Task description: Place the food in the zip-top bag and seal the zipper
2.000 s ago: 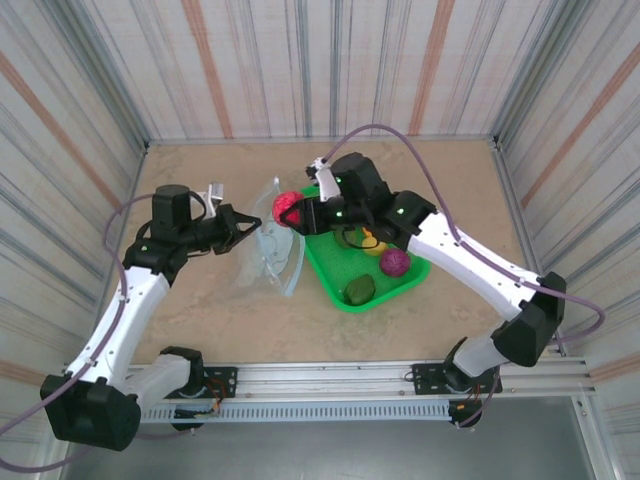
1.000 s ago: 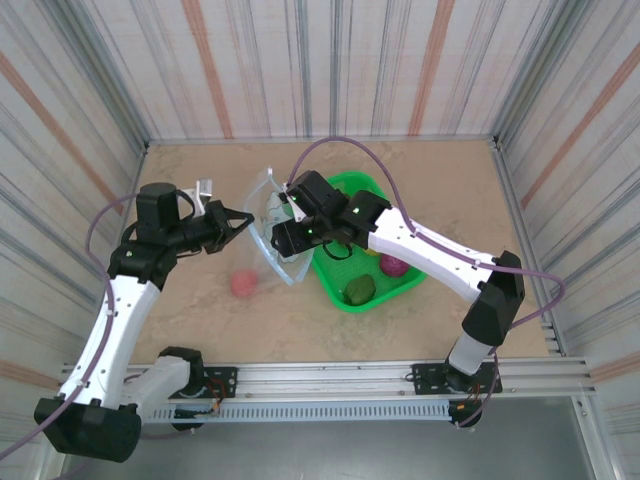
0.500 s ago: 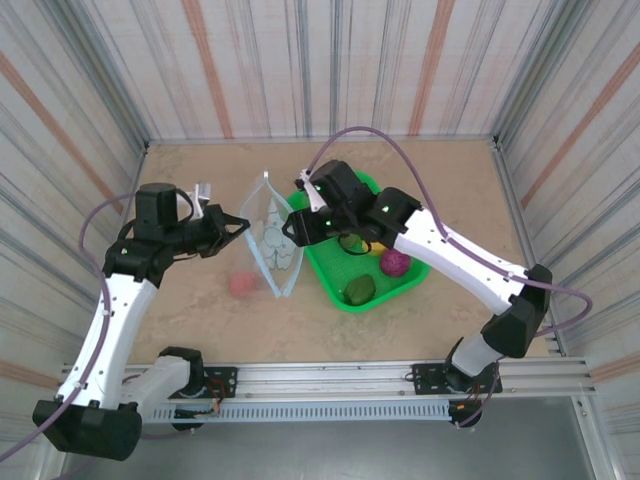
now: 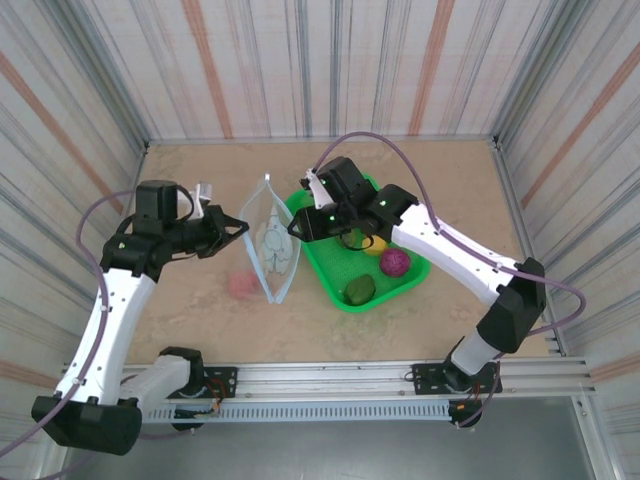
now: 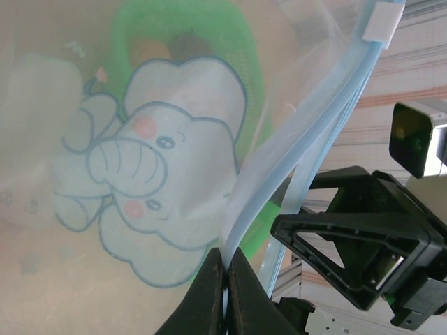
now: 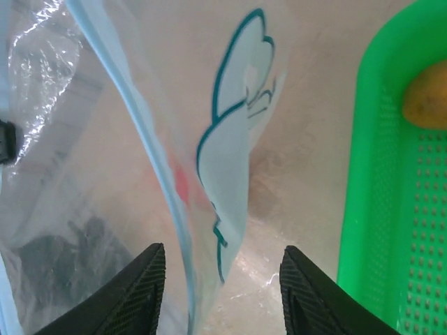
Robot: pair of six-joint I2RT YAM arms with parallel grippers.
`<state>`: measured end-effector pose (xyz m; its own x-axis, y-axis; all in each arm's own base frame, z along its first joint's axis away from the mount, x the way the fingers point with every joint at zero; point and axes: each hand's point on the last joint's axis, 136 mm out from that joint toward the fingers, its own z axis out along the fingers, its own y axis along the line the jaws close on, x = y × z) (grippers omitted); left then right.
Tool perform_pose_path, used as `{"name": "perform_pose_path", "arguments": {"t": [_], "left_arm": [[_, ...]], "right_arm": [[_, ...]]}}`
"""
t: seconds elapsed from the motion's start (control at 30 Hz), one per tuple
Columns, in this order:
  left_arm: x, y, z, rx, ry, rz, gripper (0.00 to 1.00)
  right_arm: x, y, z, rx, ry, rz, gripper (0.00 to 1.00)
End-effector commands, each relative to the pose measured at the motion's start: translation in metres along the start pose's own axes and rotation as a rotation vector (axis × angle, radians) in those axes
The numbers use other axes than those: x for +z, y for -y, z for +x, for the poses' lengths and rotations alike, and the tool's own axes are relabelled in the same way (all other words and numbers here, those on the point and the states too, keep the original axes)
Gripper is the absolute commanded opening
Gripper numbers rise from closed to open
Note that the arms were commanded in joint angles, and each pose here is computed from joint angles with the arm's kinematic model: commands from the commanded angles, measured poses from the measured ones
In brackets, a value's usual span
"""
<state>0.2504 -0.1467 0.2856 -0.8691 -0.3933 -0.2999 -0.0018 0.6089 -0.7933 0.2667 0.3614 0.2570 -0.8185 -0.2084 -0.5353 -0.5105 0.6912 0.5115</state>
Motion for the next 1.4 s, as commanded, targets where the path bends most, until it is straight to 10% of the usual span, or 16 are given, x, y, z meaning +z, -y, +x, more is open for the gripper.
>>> {"name": "perform_pose_path", "arguments": {"t": [0.0,0.1,0.23,0.6,1.37], "left_arm": [[-0.001,0.007,0.005,0.038,-0.022,-0.005,0.15],[-0.005,0.012,0.007,0.046,-0.026,0.003,0.41],[-0.021,0.022,0.007,0.094,0.022,0.011,0.55],[-0.012,0.03,0.032,0.209,-0.05,-0.034,0.32],[0.011,0.024,0.023,0.239,-0.064,-0.105,0.2]], "right_arm": [[0.01,-0.016,-0.005,0.017,-0.006,-0.096,0.27],[0.015,-0.014,-0.008,0.038,0.0,-0.1,0.02],[0.011,-0.014,-0.012,0.073,0.025,-0.137,0.0],[0.002,-0.02,-0.015,0.099,0.05,-0.185,0.0],[0.005,-0.028,-0.01,0.089,0.043,-0.189,0.0]]}}
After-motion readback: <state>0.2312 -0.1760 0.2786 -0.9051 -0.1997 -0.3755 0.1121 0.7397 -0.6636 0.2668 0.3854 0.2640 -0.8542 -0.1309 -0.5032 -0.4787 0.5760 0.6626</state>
